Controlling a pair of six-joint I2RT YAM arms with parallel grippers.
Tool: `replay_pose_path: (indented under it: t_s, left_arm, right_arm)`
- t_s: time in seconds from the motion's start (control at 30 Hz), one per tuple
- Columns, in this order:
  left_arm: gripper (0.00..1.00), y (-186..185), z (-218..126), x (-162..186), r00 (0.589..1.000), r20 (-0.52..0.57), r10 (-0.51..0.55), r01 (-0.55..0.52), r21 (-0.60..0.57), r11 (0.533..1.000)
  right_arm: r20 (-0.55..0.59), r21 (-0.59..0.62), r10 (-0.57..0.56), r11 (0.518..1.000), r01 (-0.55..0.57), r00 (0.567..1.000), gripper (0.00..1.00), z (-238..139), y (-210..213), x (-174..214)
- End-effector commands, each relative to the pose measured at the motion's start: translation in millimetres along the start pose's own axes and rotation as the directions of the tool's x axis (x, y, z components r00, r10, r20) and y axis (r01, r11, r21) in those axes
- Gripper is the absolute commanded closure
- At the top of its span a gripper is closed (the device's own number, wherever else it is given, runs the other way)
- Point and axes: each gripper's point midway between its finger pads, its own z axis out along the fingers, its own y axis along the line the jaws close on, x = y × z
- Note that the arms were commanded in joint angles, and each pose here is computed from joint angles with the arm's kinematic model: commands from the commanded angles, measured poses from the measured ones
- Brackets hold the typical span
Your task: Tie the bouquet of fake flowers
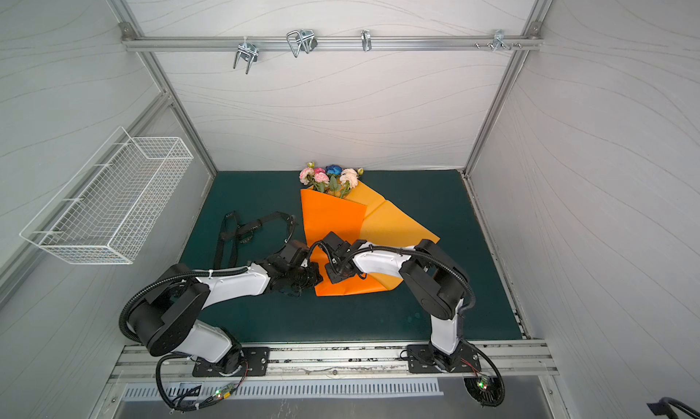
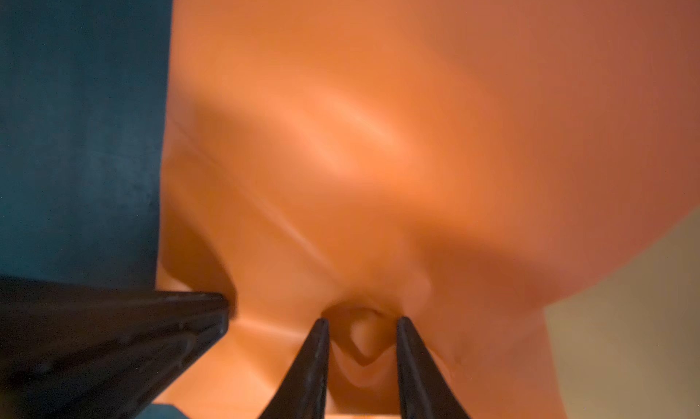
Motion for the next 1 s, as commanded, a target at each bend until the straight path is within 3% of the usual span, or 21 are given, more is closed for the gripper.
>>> replay_pose_path:
  t_s: [0.0,0.23,0.63,0.97]
  left_arm:
    - [1.00,21,7,27,0.996,-0.080,-0.030,0.025,-0.058,0.998]
    - [1.00,35,3,43,0.991,-0.125,-0.052,0.041,-0.086,0.995]
    - [1.00,33,-18,25,0.999,-0.036,-0.008,0.003,-0.138,0.990]
    - [1.00,34,-16,24,0.999,-0.033,-0.014,0.009,-0.147,0.989]
  right_arm:
    - [-0.093,-0.018,0.016,1.000,-0.018,0.996,0.67,-4,1,25]
    - [-0.095,-0.062,0.032,0.997,-0.038,0.995,0.67,-15,10,24]
    - [-0.036,-0.063,0.019,0.998,-0.021,0.999,0.64,-28,12,5]
    - [0.024,-0.045,0.029,0.999,-0.028,0.999,0.61,-54,8,-7]
